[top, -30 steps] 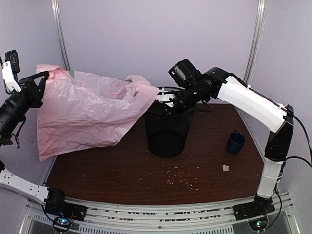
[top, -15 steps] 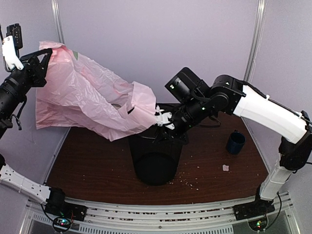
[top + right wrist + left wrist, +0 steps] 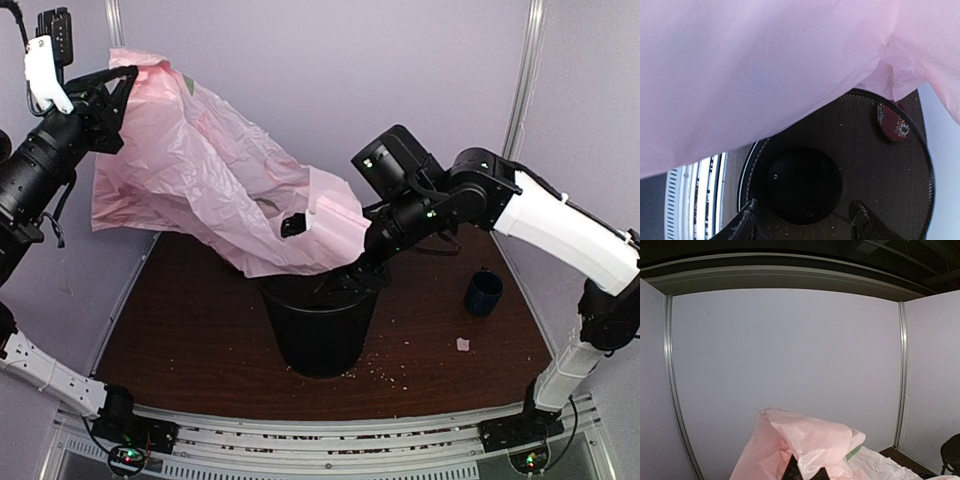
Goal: Put the trash bags into the trash bin
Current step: Move the trash bin to the center of the board.
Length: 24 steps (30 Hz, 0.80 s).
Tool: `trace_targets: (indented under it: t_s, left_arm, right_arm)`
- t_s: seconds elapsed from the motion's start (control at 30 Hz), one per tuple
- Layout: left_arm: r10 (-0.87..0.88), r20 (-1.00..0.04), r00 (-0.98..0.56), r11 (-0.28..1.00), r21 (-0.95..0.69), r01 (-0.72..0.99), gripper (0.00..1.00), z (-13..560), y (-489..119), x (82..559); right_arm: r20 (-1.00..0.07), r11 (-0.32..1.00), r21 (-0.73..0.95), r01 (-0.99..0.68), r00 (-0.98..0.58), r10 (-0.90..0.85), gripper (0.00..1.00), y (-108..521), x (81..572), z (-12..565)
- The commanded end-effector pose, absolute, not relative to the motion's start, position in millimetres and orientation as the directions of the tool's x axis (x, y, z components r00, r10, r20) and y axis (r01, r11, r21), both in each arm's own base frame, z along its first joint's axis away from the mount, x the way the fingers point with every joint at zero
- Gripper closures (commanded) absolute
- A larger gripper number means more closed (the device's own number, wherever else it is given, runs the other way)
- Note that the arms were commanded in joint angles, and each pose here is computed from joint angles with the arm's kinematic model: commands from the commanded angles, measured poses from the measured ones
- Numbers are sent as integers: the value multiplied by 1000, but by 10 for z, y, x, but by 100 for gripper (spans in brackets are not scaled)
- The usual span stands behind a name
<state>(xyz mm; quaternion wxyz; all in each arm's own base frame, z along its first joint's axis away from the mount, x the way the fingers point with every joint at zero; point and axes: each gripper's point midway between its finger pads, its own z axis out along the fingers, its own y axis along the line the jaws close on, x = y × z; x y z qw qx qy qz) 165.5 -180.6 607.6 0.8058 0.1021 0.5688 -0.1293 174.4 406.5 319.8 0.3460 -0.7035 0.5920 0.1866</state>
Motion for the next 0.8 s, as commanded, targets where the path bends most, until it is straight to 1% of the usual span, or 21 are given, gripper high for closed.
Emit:
trace_targets:
  t_s: [0.0, 0.13, 0.3, 0.43, 0.57, 0.67, 0.77]
  left_arm:
    - [-169, -886, 431, 936, -8, 351, 100, 6536, -1741, 1550]
    - [-147, -858, 493, 933, 45, 357, 100, 6741, -1981, 1507]
    - [-163, -818, 551, 925, 67, 373, 100, 7000, -2243, 1448]
    - [-218, -795, 566, 906, 51, 421, 100, 7092, -2495, 1406]
    - [-310, -780, 544, 853, 24, 521, 100, 7065, -2812, 1341]
    - [-344, -787, 511, 811, 25, 585, 100, 7024, -3097, 1310]
    - [-364, -799, 479, 780, 19, 625, 100, 6960, -3316, 1292]
  right_arm:
    - [-740, -6, -331, -943, 264, -618, 36, 3918, 1701, 3687]
    - [-749, 25, -366, -930, 278, -601, 31, 3811, 1726, 3886]
    - [-753, 70, -385, -920, 269, -600, 29, 3616, 1784, 3959]
    - [-791, 210, -383, -899, 202, -578, 29, 3290, 2029, 4120]
    - [-857, 357, -361, -861, 156, -490, 26, 2803, 2271, 4421]
    - [-894, 413, -344, -843, 159, -420, 25, 2518, 2273, 4610]
    - [-914, 445, -339, -829, 178, -364, 23, 2382, 2183, 4730]
